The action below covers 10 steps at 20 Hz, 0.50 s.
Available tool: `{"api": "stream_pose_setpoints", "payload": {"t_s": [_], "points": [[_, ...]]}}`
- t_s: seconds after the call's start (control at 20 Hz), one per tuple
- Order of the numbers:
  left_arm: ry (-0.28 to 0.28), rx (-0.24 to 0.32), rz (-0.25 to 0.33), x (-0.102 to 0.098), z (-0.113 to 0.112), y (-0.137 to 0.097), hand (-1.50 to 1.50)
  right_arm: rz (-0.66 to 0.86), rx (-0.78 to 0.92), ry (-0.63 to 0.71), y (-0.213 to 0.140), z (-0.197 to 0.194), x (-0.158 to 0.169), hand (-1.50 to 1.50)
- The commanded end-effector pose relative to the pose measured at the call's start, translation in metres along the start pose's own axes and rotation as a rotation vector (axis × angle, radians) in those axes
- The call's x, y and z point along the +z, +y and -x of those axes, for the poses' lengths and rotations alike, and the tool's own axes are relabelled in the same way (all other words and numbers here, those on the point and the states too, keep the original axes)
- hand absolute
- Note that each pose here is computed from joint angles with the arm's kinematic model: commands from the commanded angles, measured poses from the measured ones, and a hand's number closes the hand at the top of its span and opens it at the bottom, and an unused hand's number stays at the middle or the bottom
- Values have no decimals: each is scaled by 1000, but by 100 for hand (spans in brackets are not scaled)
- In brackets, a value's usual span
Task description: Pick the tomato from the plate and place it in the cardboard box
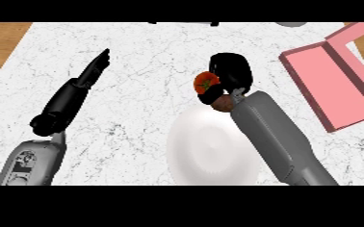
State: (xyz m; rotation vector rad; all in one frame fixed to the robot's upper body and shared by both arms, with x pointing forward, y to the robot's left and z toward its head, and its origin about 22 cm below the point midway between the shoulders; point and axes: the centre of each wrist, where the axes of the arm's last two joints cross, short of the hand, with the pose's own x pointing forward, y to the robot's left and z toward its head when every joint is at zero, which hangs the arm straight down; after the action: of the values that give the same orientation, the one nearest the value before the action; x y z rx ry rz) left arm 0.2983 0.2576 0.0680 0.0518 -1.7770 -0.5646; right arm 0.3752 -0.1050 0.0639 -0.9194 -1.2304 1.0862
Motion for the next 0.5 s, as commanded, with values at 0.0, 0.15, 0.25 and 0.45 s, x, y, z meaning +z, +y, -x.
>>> {"api": "stream_pose_setpoints", "payload": {"t_s": [0.0, 0.15, 0.25, 0.45], "points": [[6, -11, -7, -2, -2, 3, 0, 109, 58, -59, -23, -2, -33, 150], [16, 2, -25, 7, 12, 4, 0, 174, 143, -111, -59, -19, -42, 150], [22, -11, -28, -2, -4, 22, 0, 231, 174, -123, -84, -25, -44, 150], [31, -20, -32, -3, -6, 16, 0, 328, 103, -64, -112, -43, -41, 150]]}}
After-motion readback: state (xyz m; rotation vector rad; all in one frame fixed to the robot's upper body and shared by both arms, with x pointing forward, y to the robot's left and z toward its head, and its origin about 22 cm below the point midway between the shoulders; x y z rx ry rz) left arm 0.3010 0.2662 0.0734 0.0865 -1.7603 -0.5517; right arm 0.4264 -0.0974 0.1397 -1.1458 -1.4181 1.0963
